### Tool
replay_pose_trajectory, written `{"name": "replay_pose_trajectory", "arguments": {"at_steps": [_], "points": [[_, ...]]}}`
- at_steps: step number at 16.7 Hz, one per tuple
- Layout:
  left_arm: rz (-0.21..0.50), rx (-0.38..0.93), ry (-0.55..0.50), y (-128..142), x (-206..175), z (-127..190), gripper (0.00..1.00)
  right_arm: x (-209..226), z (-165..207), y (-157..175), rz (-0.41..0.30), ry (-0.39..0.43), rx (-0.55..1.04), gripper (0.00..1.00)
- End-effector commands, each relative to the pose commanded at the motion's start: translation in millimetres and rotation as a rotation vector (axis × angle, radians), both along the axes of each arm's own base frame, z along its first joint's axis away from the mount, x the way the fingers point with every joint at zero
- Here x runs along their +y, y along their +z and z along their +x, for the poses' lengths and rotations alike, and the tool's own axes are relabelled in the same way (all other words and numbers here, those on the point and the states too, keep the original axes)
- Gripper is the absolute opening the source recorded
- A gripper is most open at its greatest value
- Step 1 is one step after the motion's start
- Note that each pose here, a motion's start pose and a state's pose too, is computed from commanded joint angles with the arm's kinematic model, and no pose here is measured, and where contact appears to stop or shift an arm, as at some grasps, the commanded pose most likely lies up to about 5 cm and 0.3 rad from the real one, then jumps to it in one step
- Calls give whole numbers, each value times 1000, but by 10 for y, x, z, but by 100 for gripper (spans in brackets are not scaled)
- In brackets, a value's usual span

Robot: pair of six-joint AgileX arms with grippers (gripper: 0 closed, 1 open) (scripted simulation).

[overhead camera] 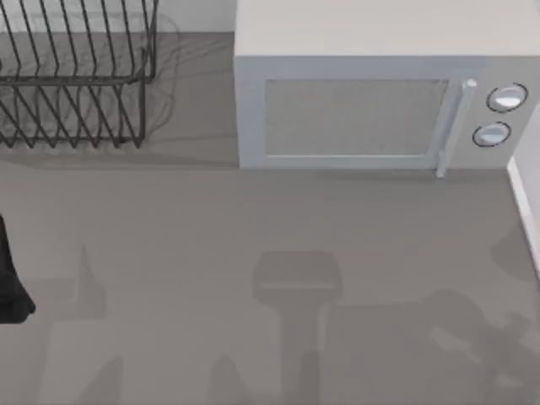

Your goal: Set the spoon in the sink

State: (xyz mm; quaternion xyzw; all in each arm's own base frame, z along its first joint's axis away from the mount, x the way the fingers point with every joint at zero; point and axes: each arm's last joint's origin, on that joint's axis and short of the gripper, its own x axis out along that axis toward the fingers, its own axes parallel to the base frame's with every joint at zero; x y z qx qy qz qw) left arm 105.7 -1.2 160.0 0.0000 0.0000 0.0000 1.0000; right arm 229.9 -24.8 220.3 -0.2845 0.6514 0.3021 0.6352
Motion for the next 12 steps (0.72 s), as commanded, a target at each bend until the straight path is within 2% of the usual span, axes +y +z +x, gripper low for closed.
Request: {"name": "replay_pose_trajectory", "arguments": {"at_steps": [3,8,12], "points": [[0,0,0,0,0,0,100,-55,388,104,5,10,39,0],[0,0,0,0,0,0,100,-189,1335,278,9,26,54,0],[0,0,0,0,0,0,100,-307,2029,231,9,26,38,0]]}}
